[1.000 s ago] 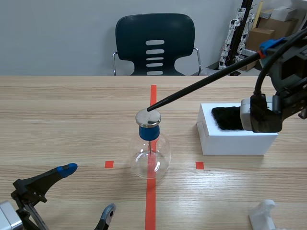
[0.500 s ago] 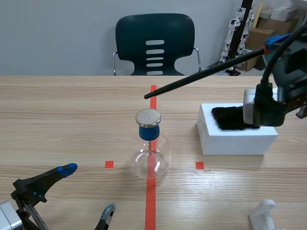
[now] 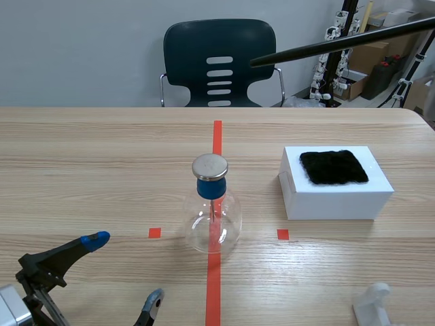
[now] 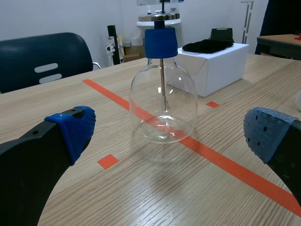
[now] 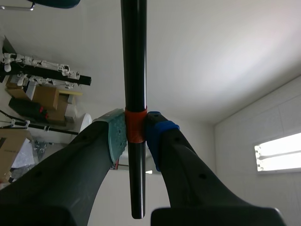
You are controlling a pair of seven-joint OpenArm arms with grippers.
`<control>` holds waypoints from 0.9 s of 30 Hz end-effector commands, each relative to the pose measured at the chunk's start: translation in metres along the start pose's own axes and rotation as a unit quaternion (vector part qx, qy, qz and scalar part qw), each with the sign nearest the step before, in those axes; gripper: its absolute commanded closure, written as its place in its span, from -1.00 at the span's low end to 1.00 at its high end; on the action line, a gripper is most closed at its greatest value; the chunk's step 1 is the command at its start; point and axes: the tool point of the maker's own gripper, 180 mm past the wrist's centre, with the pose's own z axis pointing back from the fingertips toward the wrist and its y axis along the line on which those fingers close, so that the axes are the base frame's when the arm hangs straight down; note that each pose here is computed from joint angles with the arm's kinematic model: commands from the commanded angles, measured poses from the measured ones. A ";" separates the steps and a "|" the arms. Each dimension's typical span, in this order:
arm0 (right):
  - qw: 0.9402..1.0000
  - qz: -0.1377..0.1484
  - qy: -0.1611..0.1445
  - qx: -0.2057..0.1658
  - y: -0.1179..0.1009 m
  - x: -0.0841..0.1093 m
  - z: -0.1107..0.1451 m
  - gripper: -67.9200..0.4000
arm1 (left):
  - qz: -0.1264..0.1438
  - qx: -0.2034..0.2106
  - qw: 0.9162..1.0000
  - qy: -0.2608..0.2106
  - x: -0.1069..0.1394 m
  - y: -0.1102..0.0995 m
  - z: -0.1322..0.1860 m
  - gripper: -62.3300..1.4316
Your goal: Do the electroscope experiment. move the rod toward and away from the electroscope
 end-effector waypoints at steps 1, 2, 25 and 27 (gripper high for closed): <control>1.000 -0.007 0.008 -0.025 -0.014 -0.005 0.003 0.96 | 0.000 0.002 1.000 -0.014 0.006 0.001 -0.002 -1.00; 1.000 -0.010 0.010 -0.023 -0.013 -0.008 0.007 0.96 | 0.000 0.003 1.000 -0.014 0.006 0.001 -0.002 -1.00; 0.994 -0.104 0.043 -0.015 -0.005 -0.035 0.049 0.96 | 0.003 0.014 1.000 -0.017 0.007 0.005 -0.002 -1.00; 0.994 -0.104 0.043 -0.015 -0.005 -0.035 0.049 0.96 | 0.003 0.014 1.000 -0.017 0.007 0.005 -0.002 -1.00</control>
